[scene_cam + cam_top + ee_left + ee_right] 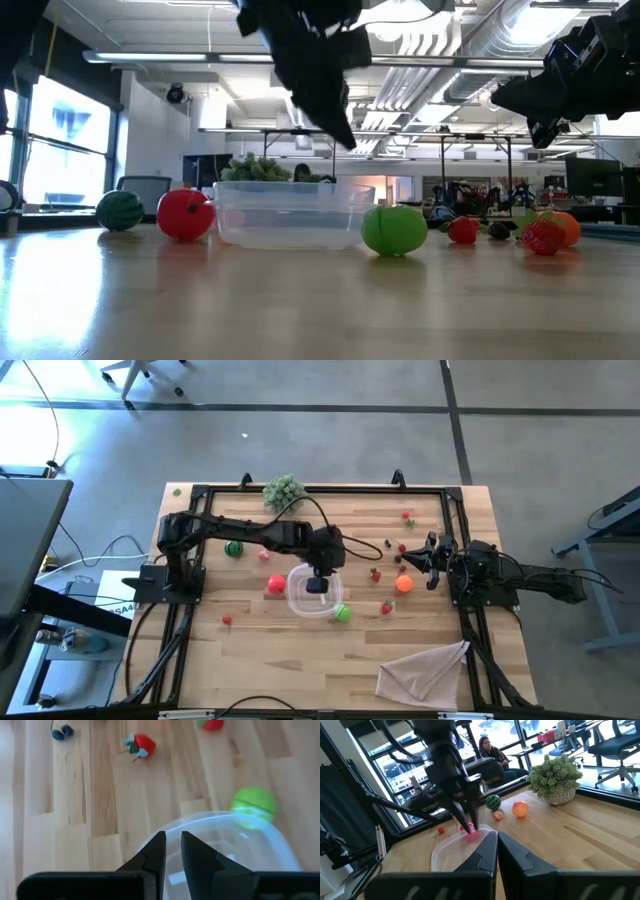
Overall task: Pick and placing Produce into tupperware
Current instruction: Put the cherry tomato into the transparent bin
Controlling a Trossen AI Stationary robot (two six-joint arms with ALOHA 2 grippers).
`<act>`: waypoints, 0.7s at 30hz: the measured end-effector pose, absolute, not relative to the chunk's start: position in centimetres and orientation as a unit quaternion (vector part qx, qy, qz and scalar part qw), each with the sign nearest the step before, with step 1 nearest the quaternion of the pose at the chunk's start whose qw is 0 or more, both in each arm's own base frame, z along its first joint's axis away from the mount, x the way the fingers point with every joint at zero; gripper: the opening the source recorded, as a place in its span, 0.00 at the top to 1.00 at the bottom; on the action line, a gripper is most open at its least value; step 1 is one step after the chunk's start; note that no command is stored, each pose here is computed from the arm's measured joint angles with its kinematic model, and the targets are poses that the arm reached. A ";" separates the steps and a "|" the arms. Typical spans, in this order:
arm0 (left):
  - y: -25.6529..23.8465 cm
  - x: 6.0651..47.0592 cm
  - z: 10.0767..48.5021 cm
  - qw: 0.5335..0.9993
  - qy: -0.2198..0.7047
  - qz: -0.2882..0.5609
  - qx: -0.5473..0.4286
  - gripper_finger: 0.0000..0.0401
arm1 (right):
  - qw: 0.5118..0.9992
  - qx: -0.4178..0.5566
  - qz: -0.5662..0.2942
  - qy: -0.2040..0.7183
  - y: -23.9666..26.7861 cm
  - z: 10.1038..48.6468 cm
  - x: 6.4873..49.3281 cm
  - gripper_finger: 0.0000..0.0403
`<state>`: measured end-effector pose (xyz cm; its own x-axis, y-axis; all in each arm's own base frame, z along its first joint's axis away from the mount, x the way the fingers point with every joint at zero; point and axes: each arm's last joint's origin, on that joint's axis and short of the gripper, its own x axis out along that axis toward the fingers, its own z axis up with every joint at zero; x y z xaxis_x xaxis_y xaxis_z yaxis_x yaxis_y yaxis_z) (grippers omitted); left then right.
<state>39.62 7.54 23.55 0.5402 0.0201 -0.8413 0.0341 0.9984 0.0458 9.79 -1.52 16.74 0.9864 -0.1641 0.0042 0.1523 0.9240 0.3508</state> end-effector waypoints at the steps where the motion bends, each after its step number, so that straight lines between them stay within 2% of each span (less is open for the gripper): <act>1: 7.5 39.5 24.4 0.876 0.481 -0.002 0.022 0.87 | 0.981 0.177 -0.081 -0.017 -1.5 16.7 9.8 0.99; 6: 7.2 37.8 28.9 0.877 0.480 0.023 -0.011 0.87 | 0.981 0.178 -0.081 -0.016 -1.5 16.7 9.8 0.99; 13: 6.3 32.7 34.7 0.895 0.440 0.065 -0.034 0.87 | 0.980 0.181 -0.083 -0.013 -1.5 16.7 9.8 0.99; 17: 5.7 29.4 36.1 0.904 0.418 0.080 -0.034 0.87 | 0.980 0.181 -0.086 -0.014 -1.6 16.7 9.8 0.99; 21: 5.3 26.0 35.4 0.911 0.397 0.109 -0.039 0.87 | 0.977 0.190 -0.099 -0.018 -1.6 16.7 9.8 0.99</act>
<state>26.03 5.27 35.43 0.6615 0.1675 -0.7310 -0.2290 0.9733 0.0158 9.77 -1.62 16.67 0.9799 -0.1993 -0.0027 0.1857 0.9082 0.3750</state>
